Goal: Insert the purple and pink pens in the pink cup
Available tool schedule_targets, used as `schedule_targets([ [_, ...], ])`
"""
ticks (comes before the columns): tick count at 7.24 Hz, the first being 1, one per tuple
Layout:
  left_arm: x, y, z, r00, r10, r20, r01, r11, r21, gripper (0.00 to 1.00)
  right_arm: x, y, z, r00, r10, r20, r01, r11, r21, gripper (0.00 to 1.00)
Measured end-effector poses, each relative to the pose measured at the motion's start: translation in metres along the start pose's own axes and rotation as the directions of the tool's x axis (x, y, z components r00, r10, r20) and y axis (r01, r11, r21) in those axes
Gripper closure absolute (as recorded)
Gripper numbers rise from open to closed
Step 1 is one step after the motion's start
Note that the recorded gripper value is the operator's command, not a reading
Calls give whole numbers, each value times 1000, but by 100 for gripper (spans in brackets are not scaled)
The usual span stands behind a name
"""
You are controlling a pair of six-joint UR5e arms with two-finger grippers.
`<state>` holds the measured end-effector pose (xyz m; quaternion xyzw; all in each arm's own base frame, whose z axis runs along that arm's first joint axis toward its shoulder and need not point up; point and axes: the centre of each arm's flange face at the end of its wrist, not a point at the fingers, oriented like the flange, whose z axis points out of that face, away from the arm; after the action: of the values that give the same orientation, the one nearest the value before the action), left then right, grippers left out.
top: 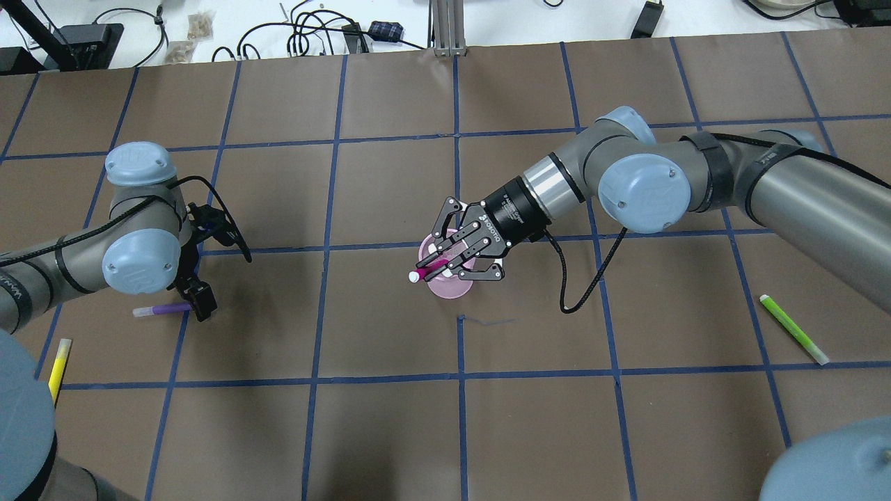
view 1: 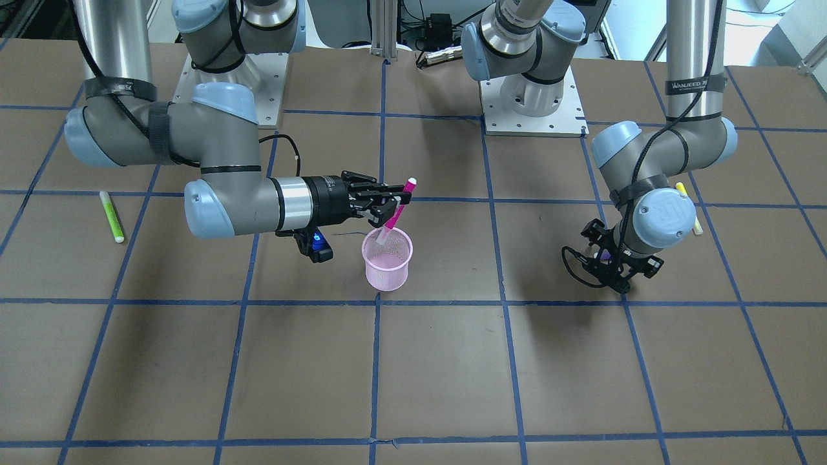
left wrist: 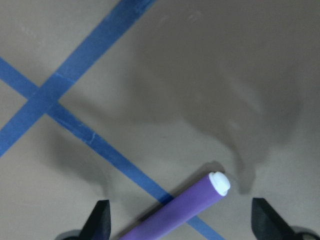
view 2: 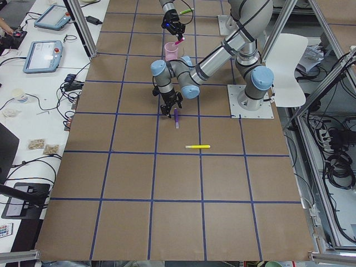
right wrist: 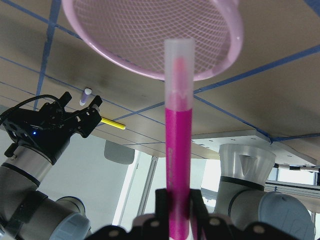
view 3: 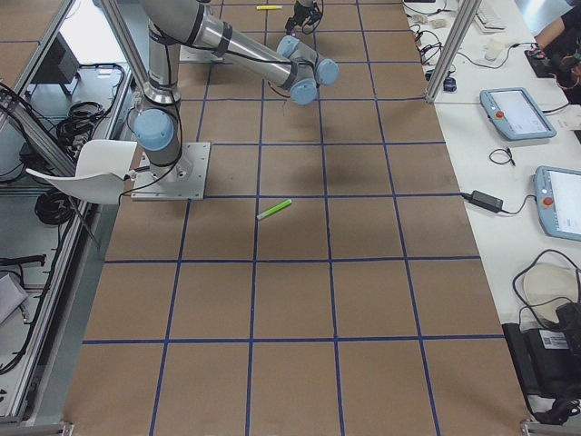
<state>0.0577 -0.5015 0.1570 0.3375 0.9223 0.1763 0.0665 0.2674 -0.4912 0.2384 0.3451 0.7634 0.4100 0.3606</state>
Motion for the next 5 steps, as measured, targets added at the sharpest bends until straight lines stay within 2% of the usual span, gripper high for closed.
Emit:
schedule_targets([
  [4,-2,-1,0,1000,-7,-1,7,1000,9,37,-2,1,-4,1000,-2,1,2,1000,10,13],
  [5,-3,-2,0,1000,-8,1,8,1000,12,51,-7,3,-15,1000,-15,-14,15,999,48,7],
])
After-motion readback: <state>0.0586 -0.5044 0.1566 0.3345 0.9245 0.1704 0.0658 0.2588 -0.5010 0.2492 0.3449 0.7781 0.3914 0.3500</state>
